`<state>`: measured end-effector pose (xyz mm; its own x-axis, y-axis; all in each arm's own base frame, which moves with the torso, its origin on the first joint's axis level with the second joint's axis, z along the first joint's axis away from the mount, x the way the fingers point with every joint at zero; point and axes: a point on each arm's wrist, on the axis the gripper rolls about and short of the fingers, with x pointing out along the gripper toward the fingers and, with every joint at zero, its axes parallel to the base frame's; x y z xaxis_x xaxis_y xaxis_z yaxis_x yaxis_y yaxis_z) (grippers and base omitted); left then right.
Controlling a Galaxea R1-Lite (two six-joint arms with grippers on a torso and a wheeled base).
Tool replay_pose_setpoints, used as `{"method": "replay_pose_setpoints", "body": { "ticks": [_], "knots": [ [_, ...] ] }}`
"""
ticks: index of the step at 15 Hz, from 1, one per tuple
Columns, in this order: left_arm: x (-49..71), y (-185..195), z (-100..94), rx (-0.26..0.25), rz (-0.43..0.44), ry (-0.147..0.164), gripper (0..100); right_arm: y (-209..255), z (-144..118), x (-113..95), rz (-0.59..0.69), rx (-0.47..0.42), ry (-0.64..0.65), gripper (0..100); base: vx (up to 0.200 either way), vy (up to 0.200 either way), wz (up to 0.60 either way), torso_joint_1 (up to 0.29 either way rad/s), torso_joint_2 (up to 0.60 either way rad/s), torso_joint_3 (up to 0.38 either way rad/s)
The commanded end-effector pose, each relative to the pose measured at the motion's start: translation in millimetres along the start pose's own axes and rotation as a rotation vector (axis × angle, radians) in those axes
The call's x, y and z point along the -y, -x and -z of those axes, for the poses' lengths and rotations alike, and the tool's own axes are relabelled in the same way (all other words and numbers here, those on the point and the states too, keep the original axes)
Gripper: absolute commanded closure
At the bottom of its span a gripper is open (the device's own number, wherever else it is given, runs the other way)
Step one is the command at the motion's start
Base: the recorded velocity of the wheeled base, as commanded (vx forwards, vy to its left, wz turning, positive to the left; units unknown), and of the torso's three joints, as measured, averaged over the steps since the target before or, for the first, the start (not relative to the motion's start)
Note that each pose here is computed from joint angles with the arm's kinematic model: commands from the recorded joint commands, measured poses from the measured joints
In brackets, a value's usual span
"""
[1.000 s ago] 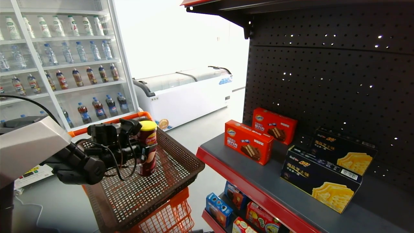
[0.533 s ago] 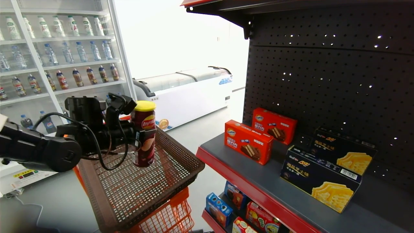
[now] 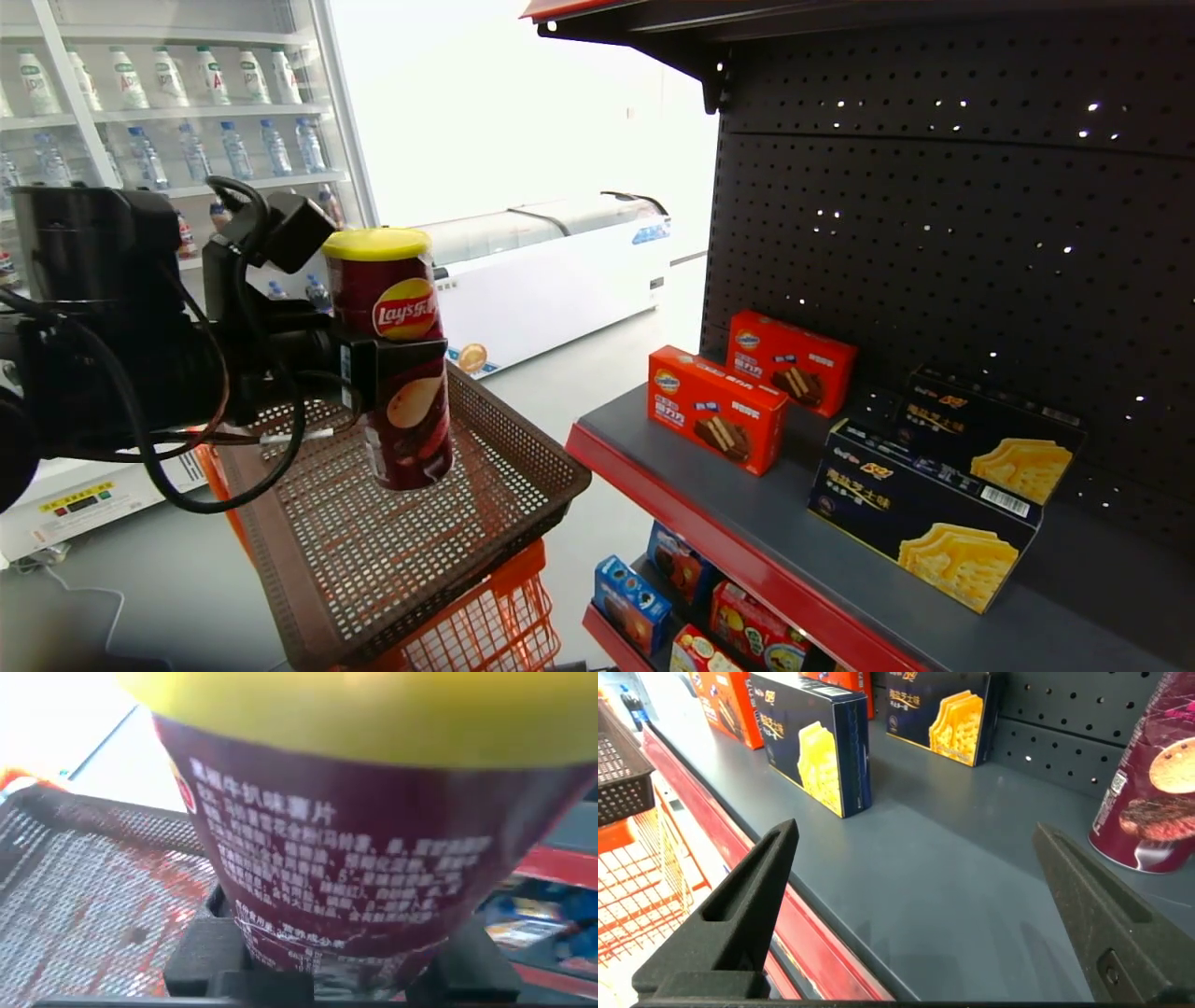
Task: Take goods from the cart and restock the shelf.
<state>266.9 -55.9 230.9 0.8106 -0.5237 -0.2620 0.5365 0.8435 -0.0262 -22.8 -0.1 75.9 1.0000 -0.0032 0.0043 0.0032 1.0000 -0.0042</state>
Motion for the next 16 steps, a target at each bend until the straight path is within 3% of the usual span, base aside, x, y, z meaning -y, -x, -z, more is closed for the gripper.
{"method": "replay_pose_setpoints", "body": {
  "ticks": [1,3,4,6,11,13,14,16],
  "knots": [
    [16.2,22,-9.5,0.056,0.032,-0.024,100,0,0,0,0.000,0.000,0.000,0,0.000,0.000,0.00,0.000,0.00,0.000],
    [18.1,22,-7.0,0.059,0.077,-0.024,100,0,0,0,0.000,0.000,0.000,0,0.000,0.000,0.00,0.000,0.00,0.000],
    [16.7,24,-4.4,0.059,0.157,-0.029,100,0,0,0,0.000,0.000,0.000,0,0.000,0.000,0.00,0.000,0.00,0.000],
    [10.3,32,15.6,0.010,0.129,0.009,100,0,0,0,0.000,0.000,0.000,0,0.000,0.000,0.00,0.000,0.00,0.000],
    [42.9,39,28.6,-0.013,0.261,-0.020,100,0,0,0,0.000,0.000,0.000,0,0.000,0.000,0.00,0.000,0.00,0.000],
    [45.8,40,33.2,-0.025,0.277,-0.017,100,0,0,0,0.000,0.000,0.000,0,0.000,0.000,0.00,0.000,0.00,0.000],
    [50.9,40,29.1,0.017,0.361,-0.035,100,0,0,0,0.000,0.000,0.000,0,0.000,0.000,0.00,0.000,0.00,0.000],
    [53.2,41,25.6,0.025,0.427,-0.034,100,0,0,0,-0.003,-0.001,0.000,0,0.000,0.000,0.00,0.000,0.00,0.000]
  ]
}}
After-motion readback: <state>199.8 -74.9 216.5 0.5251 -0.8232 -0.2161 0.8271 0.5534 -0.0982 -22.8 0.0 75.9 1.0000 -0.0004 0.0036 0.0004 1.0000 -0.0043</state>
